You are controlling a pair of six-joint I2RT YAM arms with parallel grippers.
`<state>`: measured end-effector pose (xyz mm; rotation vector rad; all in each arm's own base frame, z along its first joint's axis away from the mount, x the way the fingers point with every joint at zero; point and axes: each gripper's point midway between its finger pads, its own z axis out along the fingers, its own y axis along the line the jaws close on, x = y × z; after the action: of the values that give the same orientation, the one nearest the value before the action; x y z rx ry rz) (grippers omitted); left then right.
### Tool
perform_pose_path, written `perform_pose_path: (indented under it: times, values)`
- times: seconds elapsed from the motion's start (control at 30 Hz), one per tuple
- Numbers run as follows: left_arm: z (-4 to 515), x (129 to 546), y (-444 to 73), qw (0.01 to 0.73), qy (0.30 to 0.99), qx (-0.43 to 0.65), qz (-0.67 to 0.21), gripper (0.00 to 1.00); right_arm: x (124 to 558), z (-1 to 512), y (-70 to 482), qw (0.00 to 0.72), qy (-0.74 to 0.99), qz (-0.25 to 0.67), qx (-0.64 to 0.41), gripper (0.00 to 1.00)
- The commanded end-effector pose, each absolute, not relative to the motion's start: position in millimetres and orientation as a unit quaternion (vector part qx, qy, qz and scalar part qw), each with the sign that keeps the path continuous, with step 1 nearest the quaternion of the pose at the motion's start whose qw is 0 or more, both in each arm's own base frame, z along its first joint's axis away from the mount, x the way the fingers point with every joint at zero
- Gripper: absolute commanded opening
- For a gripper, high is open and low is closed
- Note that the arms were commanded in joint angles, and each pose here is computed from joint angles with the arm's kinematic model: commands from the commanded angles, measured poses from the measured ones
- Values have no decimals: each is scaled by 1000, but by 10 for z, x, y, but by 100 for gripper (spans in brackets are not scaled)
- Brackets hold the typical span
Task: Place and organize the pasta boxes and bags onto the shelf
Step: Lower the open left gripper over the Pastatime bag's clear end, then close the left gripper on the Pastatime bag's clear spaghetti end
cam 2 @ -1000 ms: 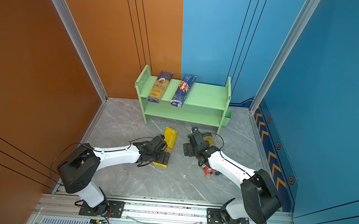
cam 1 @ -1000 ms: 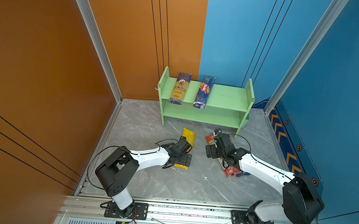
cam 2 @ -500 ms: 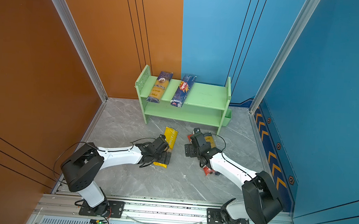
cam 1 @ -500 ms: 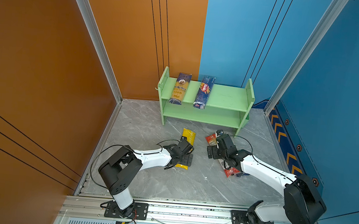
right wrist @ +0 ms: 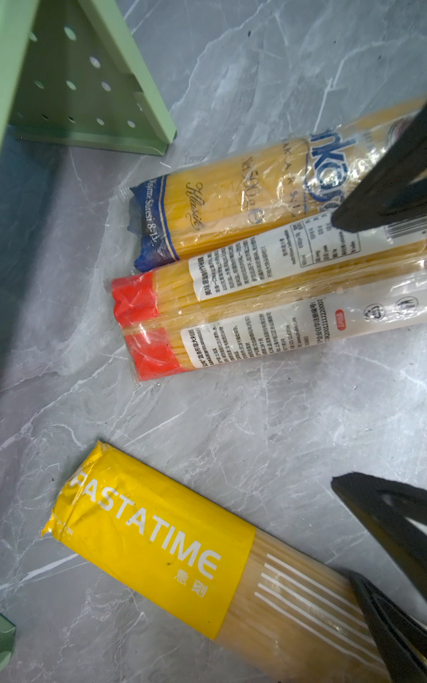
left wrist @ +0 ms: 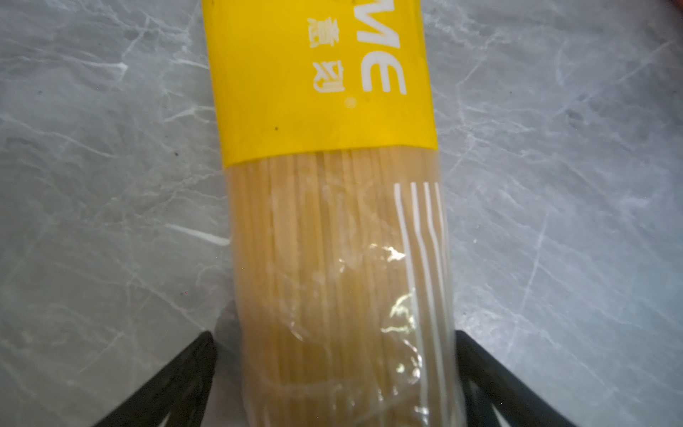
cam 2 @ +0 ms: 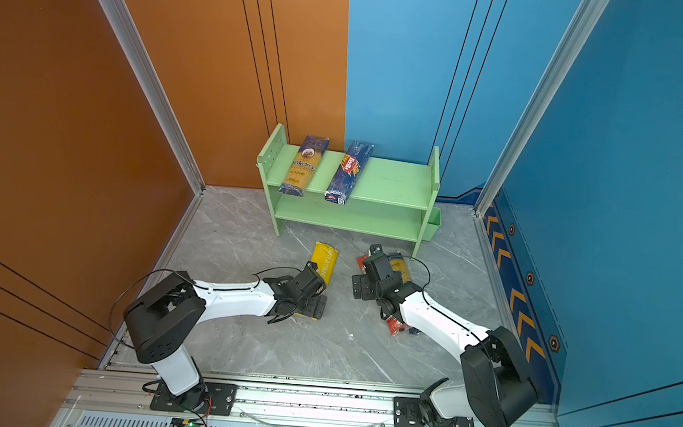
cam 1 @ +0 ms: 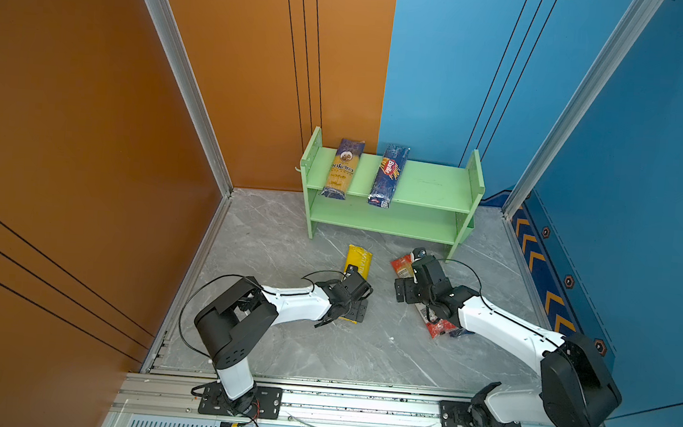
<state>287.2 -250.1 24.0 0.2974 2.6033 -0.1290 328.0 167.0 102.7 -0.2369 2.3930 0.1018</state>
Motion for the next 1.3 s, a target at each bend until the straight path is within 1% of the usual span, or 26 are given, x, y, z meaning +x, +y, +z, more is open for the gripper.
perform_pose_path:
  times: [0.0, 0.13, 0.17, 0.27, 0.37, 0.4, 0.47, 0.63, 0.77, 0.9, 0.93, 0.97, 1.0, 1.03, 1.27]
  values:
    - [134, 2815, -2402, 237, 964, 119, -11, 98, 3272, 1038, 1650, 364, 927, 47, -78, 100]
    - [99, 2799, -2398, 230, 965, 124, -6, 100, 3276, 1036, 1647, 364, 927, 47, -78, 100]
    - [90, 2795, -2398, 229, 965, 124, -6, 99, 3275, 1033, 1645, 363, 927, 47, -77, 100]
    - [78, 2789, -2410, 225, 966, 126, -7, 94, 3280, 1027, 1651, 362, 928, 48, -78, 100]
    - [72, 2790, -2426, 223, 966, 130, -9, 88, 3283, 1027, 1654, 362, 928, 48, -78, 100]
    - [69, 2787, -2427, 222, 966, 130, -9, 79, 3277, 1017, 1654, 361, 928, 48, -79, 100]
    - [68, 2785, -2438, 220, 967, 132, -9, 71, 3280, 1030, 1658, 362, 927, 49, -79, 100]
    - [37, 2783, -2429, 212, 968, 130, -7, 60, 3282, 1024, 1655, 362, 928, 48, -78, 100]
    - [27, 2778, -2437, 210, 969, 131, -9, 49, 3279, 1017, 1647, 361, 928, 47, -76, 100]
    - [24, 2777, -2436, 208, 969, 130, -11, 33, 3283, 1027, 1652, 362, 928, 48, -77, 100]
    - [23, 2775, -2435, 208, 969, 130, -11, 27, 3287, 1030, 1652, 362, 928, 48, -77, 100]
    - [28, 2782, -2437, 208, 969, 130, -12, 18, 3293, 1032, 1652, 363, 927, 48, -77, 100]
    - [21, 2780, -2428, 207, 970, 129, -11, 7, 3287, 1024, 1654, 362, 928, 47, -78, 100]
    - [21, 2783, -2422, 208, 970, 127, -10, 0, 3292, 1032, 1658, 362, 928, 49, -78, 100]
    - [78, 2783, -2417, 214, 969, 125, -13, 0, 3306, 1006, 1667, 358, 929, 49, -78, 100]
